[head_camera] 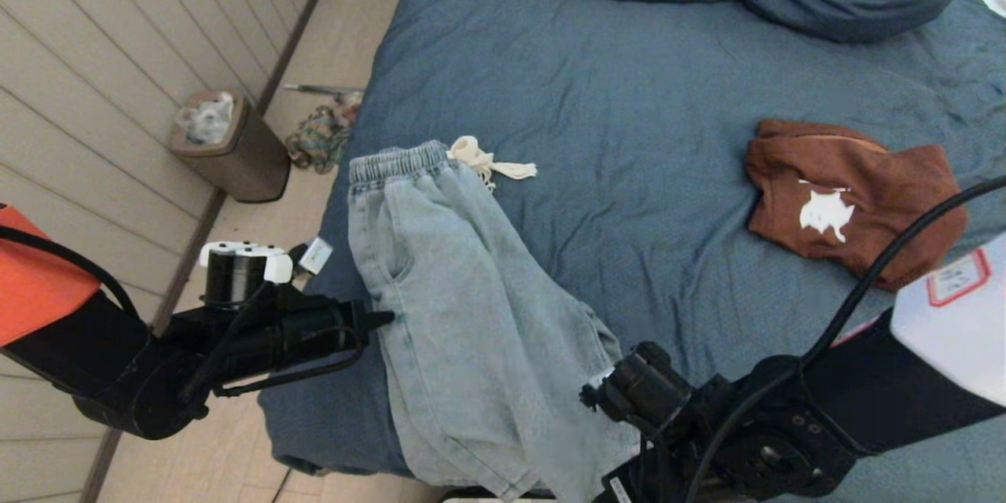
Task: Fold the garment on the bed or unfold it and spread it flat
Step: Fold the blue shorts
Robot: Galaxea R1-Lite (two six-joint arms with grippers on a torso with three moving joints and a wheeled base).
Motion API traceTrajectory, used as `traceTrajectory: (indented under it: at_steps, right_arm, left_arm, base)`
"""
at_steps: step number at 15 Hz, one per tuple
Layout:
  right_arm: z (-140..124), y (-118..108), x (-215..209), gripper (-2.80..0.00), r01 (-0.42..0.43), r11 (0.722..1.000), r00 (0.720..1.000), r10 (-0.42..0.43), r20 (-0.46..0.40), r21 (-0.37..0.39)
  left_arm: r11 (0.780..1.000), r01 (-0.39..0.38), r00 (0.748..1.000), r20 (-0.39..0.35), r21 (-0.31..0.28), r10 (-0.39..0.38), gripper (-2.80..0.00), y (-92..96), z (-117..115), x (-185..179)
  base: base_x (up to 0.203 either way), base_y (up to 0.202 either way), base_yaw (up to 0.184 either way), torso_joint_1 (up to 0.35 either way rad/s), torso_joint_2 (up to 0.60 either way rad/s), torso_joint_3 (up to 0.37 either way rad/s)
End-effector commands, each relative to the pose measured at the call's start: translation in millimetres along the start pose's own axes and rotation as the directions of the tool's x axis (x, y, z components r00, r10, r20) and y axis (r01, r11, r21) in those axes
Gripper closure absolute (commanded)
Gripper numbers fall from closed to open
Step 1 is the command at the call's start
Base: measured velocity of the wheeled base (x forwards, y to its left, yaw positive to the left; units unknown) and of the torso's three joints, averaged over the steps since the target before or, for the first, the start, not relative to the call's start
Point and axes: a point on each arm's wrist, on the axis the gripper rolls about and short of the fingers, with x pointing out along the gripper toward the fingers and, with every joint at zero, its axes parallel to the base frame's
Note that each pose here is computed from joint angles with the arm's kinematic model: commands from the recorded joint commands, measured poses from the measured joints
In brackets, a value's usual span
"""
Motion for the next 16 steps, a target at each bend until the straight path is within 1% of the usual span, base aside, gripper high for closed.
traceTrajectory:
  at_steps: [1,3,5,6,8,9,13,16]
  right_arm:
    - [-5,2,15,-2.8,0.013,1.0,0.998,-0.014,-0.055,-0.012]
    - [-3,2,13,-2.8,0.011,1.0,0.999,-0.012,-0.043,-0.006]
    - [4,-3,2,-2.8,0.012,1.0,1.0,-0.012,0.008,0.013]
    - [5,-4,1,-2.8,0.014,1.0,1.0,-0.014,0.013,0.015]
    - [16,-24,-20,-2.8,0.032,0.996,0.994,-0.04,0.1,0.084]
    - [20,-30,-26,-2.8,0.038,0.994,0.991,-0.051,0.127,0.102]
    - [17,-31,-33,-2.8,0.036,0.994,0.989,-0.05,0.137,0.102]
    - [8,-30,-38,-2.8,0.029,0.997,0.991,-0.037,0.132,0.065]
  left_arm:
    - [1.0,0.004,1.0,0.003,-0.001,-0.004,0.0,-0.2,1,0]
    - [1.0,0.003,1.0,0.005,0.0,-0.003,0.0,-0.3,1,0]
    - [1.0,0.003,1.0,0.004,-0.001,-0.003,0.0,-0.2,1,0]
    - [1.0,0.003,1.0,0.005,0.0,-0.003,0.0,-0.5,1,0]
    - [1.0,0.006,1.0,0.007,0.001,-0.006,0.0,-1.2,1,-1]
    - [1.0,0.006,1.0,0.007,0.001,-0.006,0.0,-1.2,1,-1]
    - [1.0,0.002,1.0,-0.001,-0.001,-0.002,0.0,0.6,0,1]
    - [1.0,0.003,1.0,-0.003,-0.001,-0.003,0.0,0.5,-1,1]
  base:
    - [0.0,0.0,0.0,0.0,0.0,0.0]
    - [0.0,0.0,0.0,0.0,0.0,0.0]
    - [0.0,0.0,0.0,0.0,0.0,0.0]
    - [0.0,0.0,0.0,0.0,0.0,0.0]
    - [0.0,0.0,0.0,0.0,0.0,0.0]
    - [0.0,0.0,0.0,0.0,0.0,0.0]
    - [0.0,0.0,0.0,0.0,0.0,0.0]
    - [0.0,0.0,0.0,0.0,0.0,0.0]
